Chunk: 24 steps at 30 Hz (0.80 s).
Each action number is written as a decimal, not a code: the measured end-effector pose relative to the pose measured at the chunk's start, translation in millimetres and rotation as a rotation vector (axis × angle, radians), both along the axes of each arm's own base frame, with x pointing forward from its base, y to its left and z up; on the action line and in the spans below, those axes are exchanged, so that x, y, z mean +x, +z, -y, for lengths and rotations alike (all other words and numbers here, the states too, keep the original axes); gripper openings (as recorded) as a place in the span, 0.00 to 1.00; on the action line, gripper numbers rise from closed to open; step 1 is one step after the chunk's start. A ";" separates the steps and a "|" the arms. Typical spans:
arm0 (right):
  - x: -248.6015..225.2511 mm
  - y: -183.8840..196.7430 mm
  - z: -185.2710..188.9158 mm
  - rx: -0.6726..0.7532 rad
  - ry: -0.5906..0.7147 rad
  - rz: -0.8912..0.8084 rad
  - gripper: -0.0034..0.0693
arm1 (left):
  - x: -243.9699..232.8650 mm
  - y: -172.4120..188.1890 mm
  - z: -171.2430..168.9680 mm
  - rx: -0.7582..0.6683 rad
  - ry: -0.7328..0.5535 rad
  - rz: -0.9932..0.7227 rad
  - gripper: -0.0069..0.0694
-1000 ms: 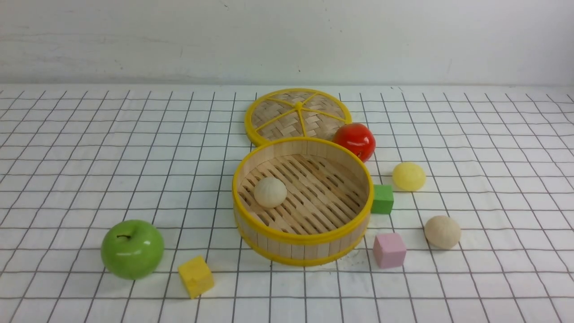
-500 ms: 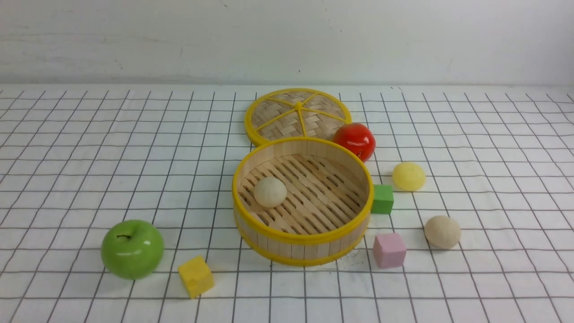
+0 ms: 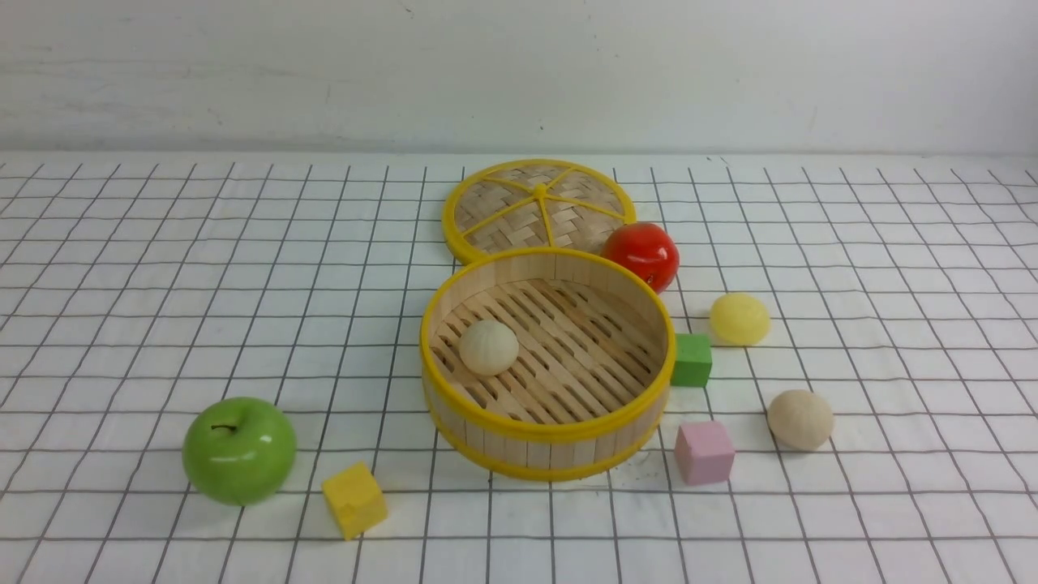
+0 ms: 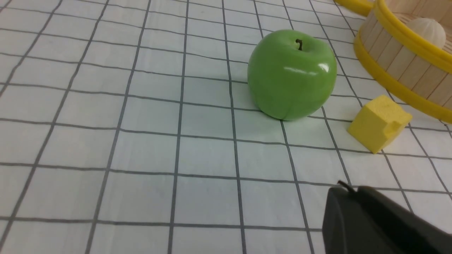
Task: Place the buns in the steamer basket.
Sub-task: Use the right arm to grab a steamed stuffed bun
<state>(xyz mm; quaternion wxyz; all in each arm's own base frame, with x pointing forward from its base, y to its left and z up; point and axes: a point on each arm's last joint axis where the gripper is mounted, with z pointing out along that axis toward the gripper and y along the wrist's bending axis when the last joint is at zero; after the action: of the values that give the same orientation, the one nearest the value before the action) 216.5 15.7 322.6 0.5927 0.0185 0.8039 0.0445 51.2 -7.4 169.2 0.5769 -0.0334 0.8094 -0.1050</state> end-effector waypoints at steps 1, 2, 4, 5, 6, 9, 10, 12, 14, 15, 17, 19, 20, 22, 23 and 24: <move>8.4 -7.5 -6.3 -0.009 0.022 -0.048 0.38 | 0.0 0.0 0.0 0.000 0.000 0.000 0.13; 14.8 -13.3 -11.2 -0.019 0.033 -0.097 0.38 | 0.0 0.0 0.0 0.000 0.000 0.000 0.13; 33.0 -20.2 -25.9 -0.046 0.060 -0.205 0.38 | 0.0 0.0 0.0 0.000 0.000 0.000 0.14; 40.8 -24.2 -30.3 -0.060 0.060 -0.254 0.38 | 0.0 0.0 0.0 0.000 0.000 0.000 0.14; 45.9 -23.5 -33.4 -0.070 0.057 -0.286 0.38 | 0.0 0.0 0.0 0.000 0.000 0.000 0.14; 70.0 -32.1 -42.9 -0.099 0.027 -0.433 0.38 | 0.0 0.0 0.0 0.001 0.000 0.000 0.14; 73.4 -32.7 -44.0 -0.099 0.025 -0.441 0.38 | 0.0 0.0 0.0 0.001 0.000 0.000 0.14; 89.7 -40.0 -50.0 -0.065 0.000 -0.526 0.38 | 0.0 0.0 0.0 0.001 0.000 0.000 0.14; 98.8 -48.3 -53.9 -0.038 -0.010 -0.580 0.38 | 0.0 0.0 0.0 0.001 0.000 0.000 0.14; 104.4 -56.3 -56.9 -0.017 -0.013 -0.623 0.38 | 0.0 0.0 0.0 0.001 0.000 0.000 0.14; 112.1 -67.6 -61.9 0.002 -0.004 -0.675 0.38 | 0.0 0.0 -0.1 0.002 0.000 0.000 0.14; 116.8 -76.3 -66.0 0.024 0.008 -0.714 0.38 | 0.0 0.0 -0.1 0.002 0.000 0.000 0.14; 120.2 -85.7 -69.2 0.037 0.019 -0.747 0.38 | 0.0 0.0 -0.1 0.002 0.000 0.000 0.14; 125.5 -99.4 -72.8 0.034 0.041 -0.784 0.38 | 0.0 0.0 -0.1 0.002 0.000 0.000 0.14; 128.0 -105.6 -73.8 0.032 0.045 -0.794 0.38 | 0.0 0.0 -0.1 0.002 0.000 0.000 0.14; 130.9 -111.6 -74.6 0.024 0.052 -0.797 0.38 | 0.0 0.0 -0.1 0.002 0.000 0.000 0.14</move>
<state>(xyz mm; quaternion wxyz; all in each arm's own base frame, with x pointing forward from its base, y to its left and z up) 347.3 90.3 211.0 0.2329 0.0210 0.9705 0.0580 51.2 -7.3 169.2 0.5770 -0.0329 0.8094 -0.1042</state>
